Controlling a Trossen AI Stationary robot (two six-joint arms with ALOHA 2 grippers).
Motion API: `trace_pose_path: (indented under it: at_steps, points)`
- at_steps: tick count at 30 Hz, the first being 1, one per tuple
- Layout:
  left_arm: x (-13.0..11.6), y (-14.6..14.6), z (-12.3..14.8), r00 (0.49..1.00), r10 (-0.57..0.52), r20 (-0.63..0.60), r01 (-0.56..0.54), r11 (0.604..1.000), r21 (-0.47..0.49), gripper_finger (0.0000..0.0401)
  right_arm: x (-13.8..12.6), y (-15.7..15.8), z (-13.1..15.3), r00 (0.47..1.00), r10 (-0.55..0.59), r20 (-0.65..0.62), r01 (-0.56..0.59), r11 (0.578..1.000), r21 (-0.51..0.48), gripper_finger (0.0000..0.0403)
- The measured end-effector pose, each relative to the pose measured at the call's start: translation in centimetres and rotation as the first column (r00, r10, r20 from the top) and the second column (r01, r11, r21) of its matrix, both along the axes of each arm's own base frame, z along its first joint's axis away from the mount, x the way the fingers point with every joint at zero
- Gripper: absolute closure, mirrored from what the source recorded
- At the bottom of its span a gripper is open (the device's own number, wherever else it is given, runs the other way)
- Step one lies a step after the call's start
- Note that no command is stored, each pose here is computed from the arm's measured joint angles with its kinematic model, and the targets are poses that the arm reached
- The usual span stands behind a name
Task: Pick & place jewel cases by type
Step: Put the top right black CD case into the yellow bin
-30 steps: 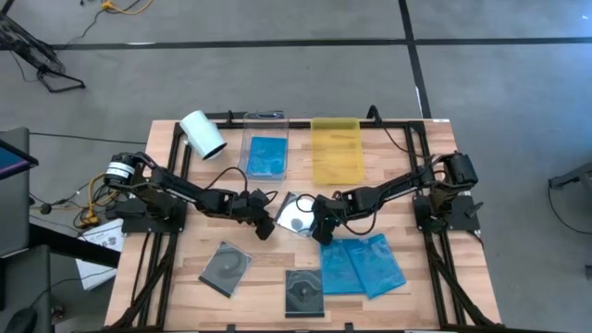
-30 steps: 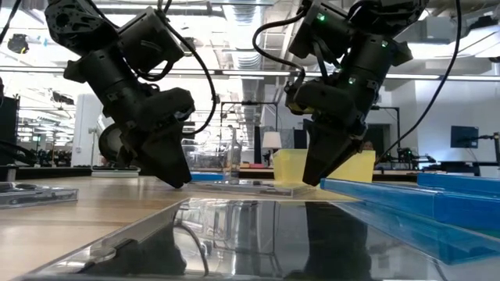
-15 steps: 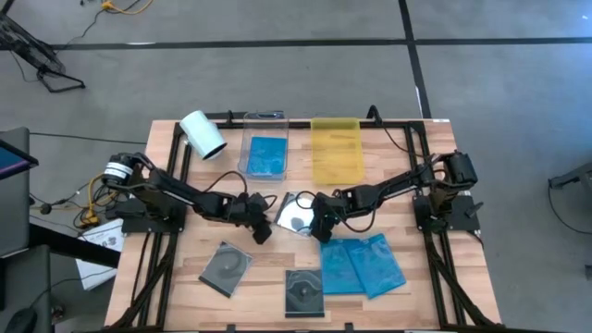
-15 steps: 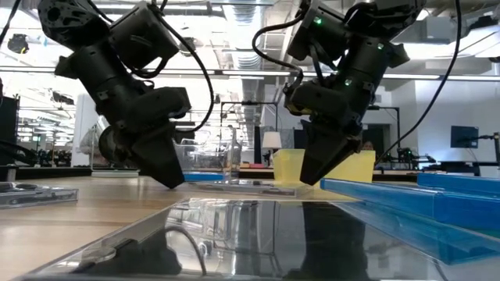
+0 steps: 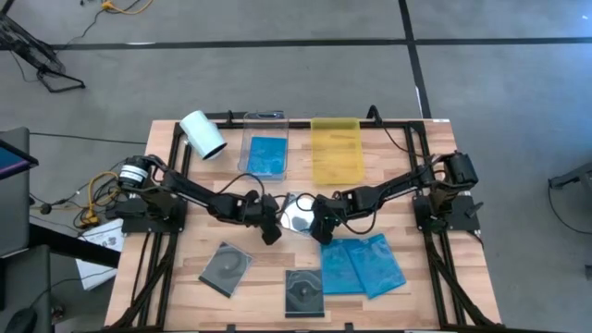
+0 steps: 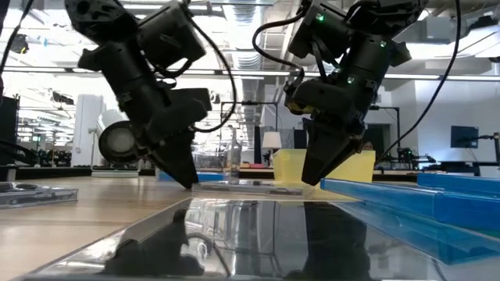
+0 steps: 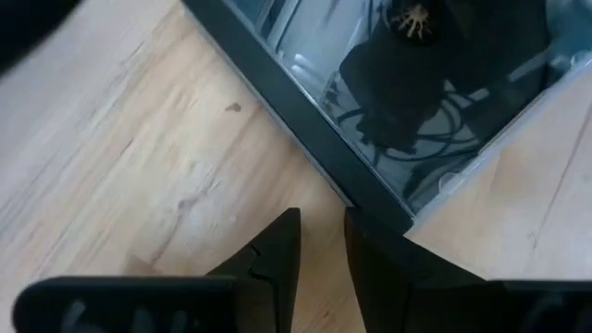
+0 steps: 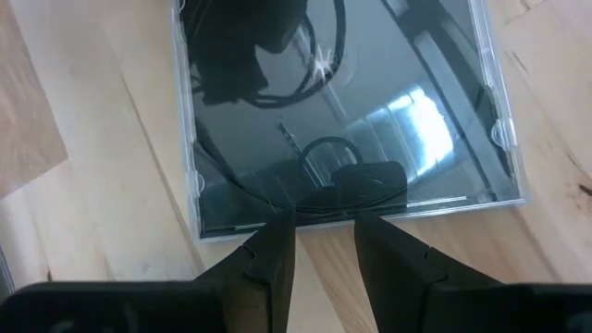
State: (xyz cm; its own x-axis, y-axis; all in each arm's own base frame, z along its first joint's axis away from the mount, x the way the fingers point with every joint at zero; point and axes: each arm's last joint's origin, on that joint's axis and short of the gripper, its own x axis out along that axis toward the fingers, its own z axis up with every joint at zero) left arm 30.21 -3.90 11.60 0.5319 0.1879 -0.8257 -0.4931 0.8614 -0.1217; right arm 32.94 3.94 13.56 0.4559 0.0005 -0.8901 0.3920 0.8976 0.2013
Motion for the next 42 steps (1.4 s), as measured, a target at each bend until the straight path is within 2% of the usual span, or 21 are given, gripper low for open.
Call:
trace_pose_path:
  at_steps: [6,12,22,30,37,42]
  points:
    - [0.4,-0.6,0.5,0.997,-0.071,-0.03,0.072,0.997,0.036,0.032,0.0,0.3,0.0,1.0,0.008,-0.001,-0.008,1.0,0.001,0.0295]
    - [0.4,-1.1,0.7,0.99,-0.14,-0.028,0.138,0.989,-0.049,0.032,-0.1,0.4,0.0,1.0,0.017,-0.004,-0.017,1.0,0.0,0.0295]
    - [0.3,-2.7,0.7,0.976,-0.216,-0.012,0.213,0.97,-0.116,0.032,0.0,0.4,0.0,0.999,0.052,0.005,-0.052,0.999,-0.015,0.0295]
    - [0.0,-2.3,0.8,0.983,-0.177,-0.037,0.171,0.976,-0.136,0.032,0.0,0.4,0.0,1.0,0.005,0.003,-0.005,1.0,0.01,0.0295]
    - [-1.0,-0.8,2.4,0.99,-0.118,-0.079,0.107,0.985,-0.132,0.032,0.0,0.4,0.0,0.998,-0.056,0.002,0.056,0.997,0.046,0.0295]
    - [-1.3,-0.2,3.6,0.997,-0.069,-0.031,0.062,0.983,-0.175,0.032,-0.4,0.4,1.2,0.996,-0.083,0.017,0.082,0.994,0.071,0.0295]
